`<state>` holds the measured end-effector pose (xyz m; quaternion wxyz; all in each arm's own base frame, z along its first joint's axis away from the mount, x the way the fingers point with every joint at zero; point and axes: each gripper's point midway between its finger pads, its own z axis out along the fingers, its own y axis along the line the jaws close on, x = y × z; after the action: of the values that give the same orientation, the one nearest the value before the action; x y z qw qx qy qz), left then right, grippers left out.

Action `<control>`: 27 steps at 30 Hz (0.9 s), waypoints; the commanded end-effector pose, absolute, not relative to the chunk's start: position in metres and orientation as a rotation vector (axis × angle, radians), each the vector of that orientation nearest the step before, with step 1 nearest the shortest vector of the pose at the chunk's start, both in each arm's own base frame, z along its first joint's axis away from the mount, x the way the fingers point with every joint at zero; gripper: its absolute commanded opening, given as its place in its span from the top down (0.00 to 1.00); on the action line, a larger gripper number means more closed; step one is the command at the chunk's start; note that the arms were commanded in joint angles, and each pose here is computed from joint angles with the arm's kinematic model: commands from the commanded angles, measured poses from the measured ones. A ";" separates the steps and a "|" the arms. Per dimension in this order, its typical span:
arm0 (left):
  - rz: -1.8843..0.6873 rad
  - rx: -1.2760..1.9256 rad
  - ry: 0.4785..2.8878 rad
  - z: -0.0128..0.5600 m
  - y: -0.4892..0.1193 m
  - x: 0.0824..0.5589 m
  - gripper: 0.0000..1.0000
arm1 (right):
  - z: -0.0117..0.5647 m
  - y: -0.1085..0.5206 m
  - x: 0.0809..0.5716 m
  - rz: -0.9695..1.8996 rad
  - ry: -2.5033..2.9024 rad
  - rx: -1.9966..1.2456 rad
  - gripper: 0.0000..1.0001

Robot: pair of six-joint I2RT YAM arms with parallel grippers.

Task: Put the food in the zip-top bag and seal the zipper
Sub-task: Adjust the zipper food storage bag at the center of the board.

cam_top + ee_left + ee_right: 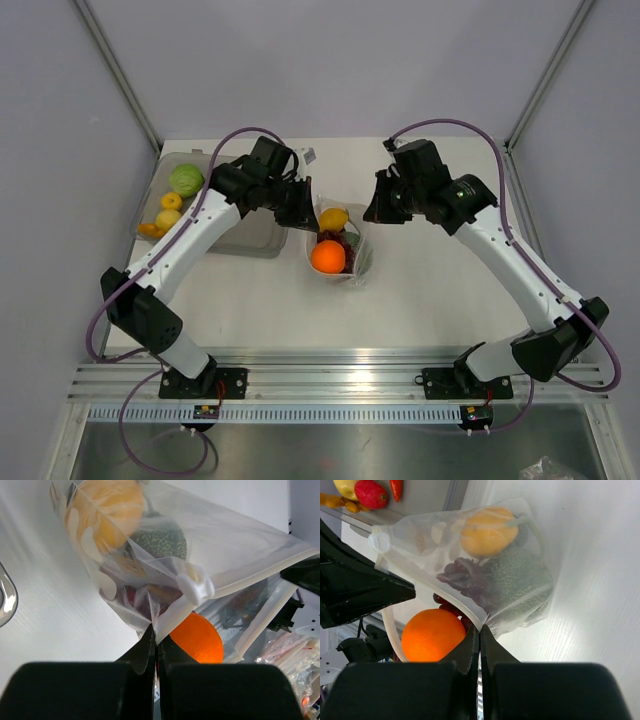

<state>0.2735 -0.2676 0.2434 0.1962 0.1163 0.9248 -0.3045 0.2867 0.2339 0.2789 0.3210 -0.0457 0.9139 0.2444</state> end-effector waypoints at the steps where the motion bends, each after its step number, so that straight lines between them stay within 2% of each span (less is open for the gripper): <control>1: -1.009 0.301 2.542 0.264 -0.286 0.293 1.00 | 0.291 0.247 0.301 0.728 2.372 -0.156 1.00; 5: -1.077 0.228 2.543 0.264 -0.294 0.319 1.00 | 0.280 0.249 0.327 0.784 2.387 -0.118 1.00; 10: -1.146 0.156 2.527 0.264 -0.306 0.331 1.00 | 0.272 0.232 0.363 0.719 2.395 -0.055 1.00; 17: -1.178 0.036 2.507 0.265 -0.309 0.343 1.00 | 0.274 0.231 0.363 0.706 2.395 -0.056 1.00; 22: -1.198 -0.072 2.484 0.265 -0.308 0.354 1.00 | 0.282 0.224 0.354 0.694 2.380 -0.054 0.96; 23: -1.198 -0.092 2.494 0.261 -0.307 0.354 1.00 | 0.286 0.223 0.351 0.696 2.370 -0.052 0.94; 24: -1.206 -0.098 2.483 0.261 -0.308 0.357 1.00 | 0.287 0.221 0.349 0.693 2.373 -0.051 0.89; 25: -1.216 -0.112 2.486 0.260 -0.308 0.357 1.00 | 0.286 0.221 0.346 0.690 2.374 -0.051 0.79; 27: -1.217 -0.129 2.493 0.255 -0.307 0.358 1.00 | 0.295 0.217 0.340 0.692 2.352 -0.047 0.72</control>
<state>0.3491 -0.3017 0.2336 0.1594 -0.0381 0.9046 -0.3934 0.3537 0.2224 0.2615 0.2993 -0.0065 0.9197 0.2539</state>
